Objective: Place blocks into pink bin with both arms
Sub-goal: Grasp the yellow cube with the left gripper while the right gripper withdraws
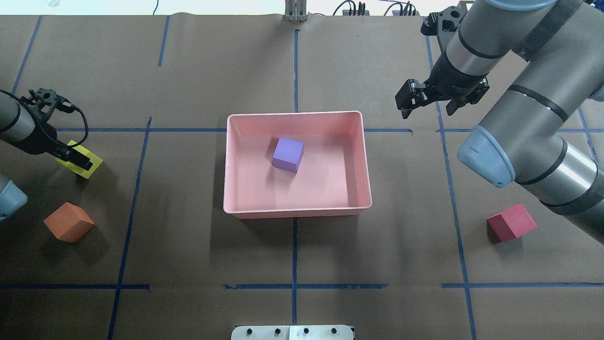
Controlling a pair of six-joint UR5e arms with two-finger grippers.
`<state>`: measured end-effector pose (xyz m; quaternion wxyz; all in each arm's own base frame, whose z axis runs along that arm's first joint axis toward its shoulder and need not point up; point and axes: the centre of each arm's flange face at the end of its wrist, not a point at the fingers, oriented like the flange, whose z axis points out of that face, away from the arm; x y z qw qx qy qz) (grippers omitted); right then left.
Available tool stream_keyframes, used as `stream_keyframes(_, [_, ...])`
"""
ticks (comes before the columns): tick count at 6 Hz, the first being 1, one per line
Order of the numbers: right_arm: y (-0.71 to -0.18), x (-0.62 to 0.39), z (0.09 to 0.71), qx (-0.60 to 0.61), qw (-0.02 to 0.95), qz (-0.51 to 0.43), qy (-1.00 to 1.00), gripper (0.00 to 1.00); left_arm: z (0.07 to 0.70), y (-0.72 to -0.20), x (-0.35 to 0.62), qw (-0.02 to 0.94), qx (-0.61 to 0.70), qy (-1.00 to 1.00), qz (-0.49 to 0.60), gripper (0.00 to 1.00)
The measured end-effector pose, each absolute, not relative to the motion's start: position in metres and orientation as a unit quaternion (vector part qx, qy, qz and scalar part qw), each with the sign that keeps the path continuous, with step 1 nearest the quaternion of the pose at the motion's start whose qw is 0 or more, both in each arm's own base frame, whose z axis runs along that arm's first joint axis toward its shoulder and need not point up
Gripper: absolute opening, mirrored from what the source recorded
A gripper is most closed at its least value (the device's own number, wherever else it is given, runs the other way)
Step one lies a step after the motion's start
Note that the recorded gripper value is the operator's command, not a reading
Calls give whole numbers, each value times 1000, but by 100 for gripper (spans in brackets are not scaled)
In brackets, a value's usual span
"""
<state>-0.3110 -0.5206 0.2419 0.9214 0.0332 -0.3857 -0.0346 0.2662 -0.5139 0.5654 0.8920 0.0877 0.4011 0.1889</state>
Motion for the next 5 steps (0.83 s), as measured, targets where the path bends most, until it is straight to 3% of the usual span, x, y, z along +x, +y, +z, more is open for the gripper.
stream_keyframes(1, [-521,-309,243,36,921,-39,-385,100,559,-517,269,890,91,404,190,22])
stream_keyframes(3, [-531,-286,261,50,924,-61,-375,100,538,-521,270,887,101,411,184,23])
stream_keyframes(5, [-534,-224,319,62,924,-109,-360,100,470,-540,279,884,107,442,111,23])
